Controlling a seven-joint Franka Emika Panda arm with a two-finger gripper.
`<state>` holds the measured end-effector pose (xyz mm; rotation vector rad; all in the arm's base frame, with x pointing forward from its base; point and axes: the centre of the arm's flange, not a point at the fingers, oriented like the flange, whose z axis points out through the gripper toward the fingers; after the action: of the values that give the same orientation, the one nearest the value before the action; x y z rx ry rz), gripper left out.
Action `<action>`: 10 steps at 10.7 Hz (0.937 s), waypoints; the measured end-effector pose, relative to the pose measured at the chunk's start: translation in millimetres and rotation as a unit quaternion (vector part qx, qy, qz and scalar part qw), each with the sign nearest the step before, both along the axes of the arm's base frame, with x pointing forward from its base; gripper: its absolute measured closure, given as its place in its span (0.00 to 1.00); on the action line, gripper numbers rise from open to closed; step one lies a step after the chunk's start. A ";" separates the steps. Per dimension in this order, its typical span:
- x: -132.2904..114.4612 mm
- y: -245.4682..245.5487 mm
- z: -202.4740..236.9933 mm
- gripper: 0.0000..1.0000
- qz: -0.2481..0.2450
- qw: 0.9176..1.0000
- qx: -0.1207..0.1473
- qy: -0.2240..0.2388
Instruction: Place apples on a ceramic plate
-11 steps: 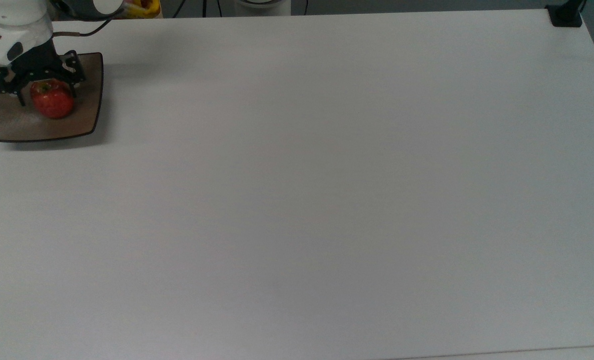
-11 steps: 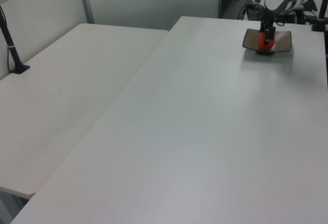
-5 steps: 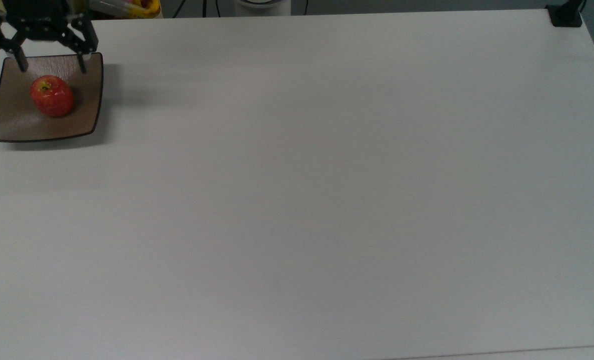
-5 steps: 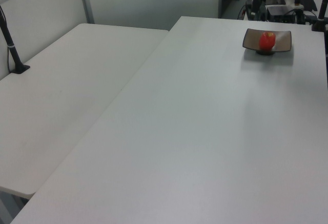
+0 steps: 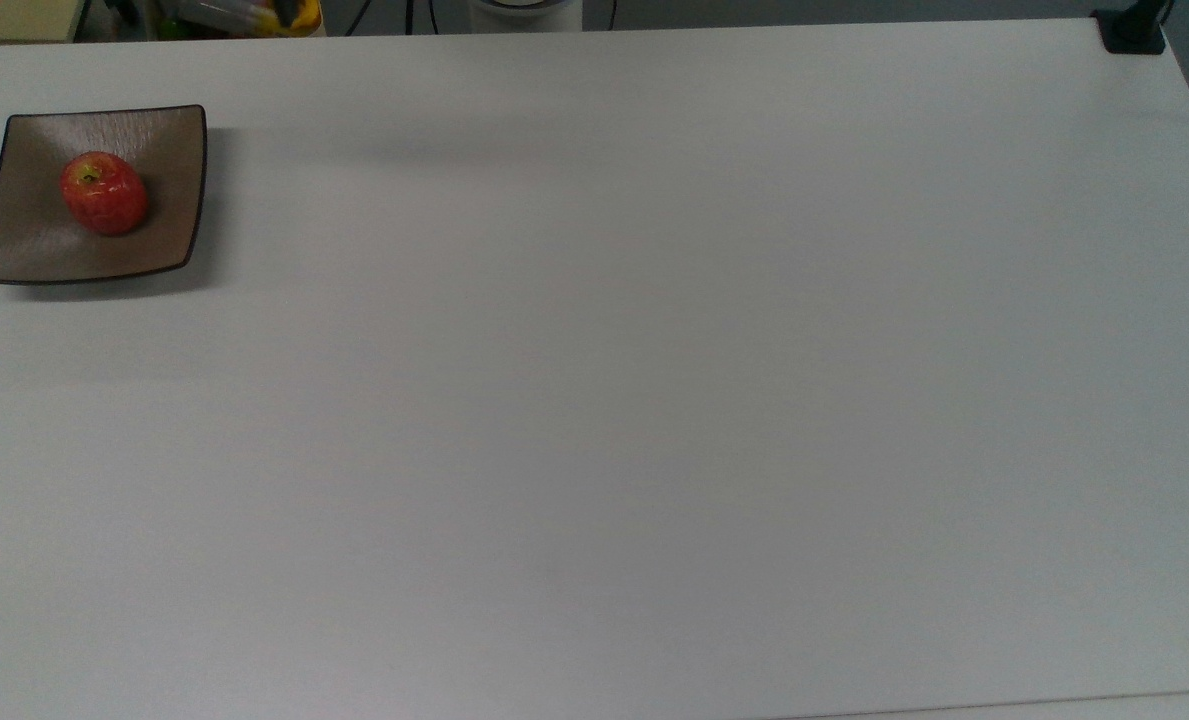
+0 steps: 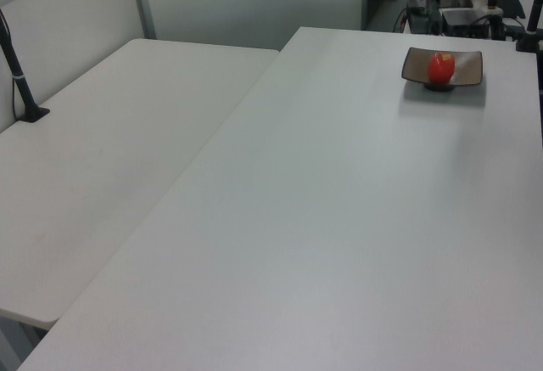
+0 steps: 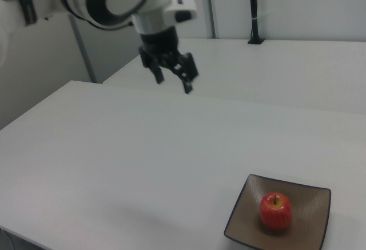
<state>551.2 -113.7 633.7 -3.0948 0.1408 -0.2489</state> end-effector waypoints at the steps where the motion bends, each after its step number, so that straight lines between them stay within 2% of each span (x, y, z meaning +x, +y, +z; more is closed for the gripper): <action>1: 0.3 31.7 13.6 0.00 -0.014 1.000 0.010 0.001; 3: 0.4 90.0 27.9 0.00 -0.037 0.999 0.022 -0.003; 5: 0.1 135.0 28.0 0.00 -0.034 0.999 0.026 0.000; 8: -0.5 168.4 20.2 0.00 -0.006 1.000 0.023 0.008; 9: 1.3 175.7 13.5 0.00 0.010 1.000 0.021 0.012; 10: 5.6 182.1 3.8 0.00 0.047 0.999 0.017 0.008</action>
<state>556.8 68.4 637.4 -3.0601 0.0004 -0.2162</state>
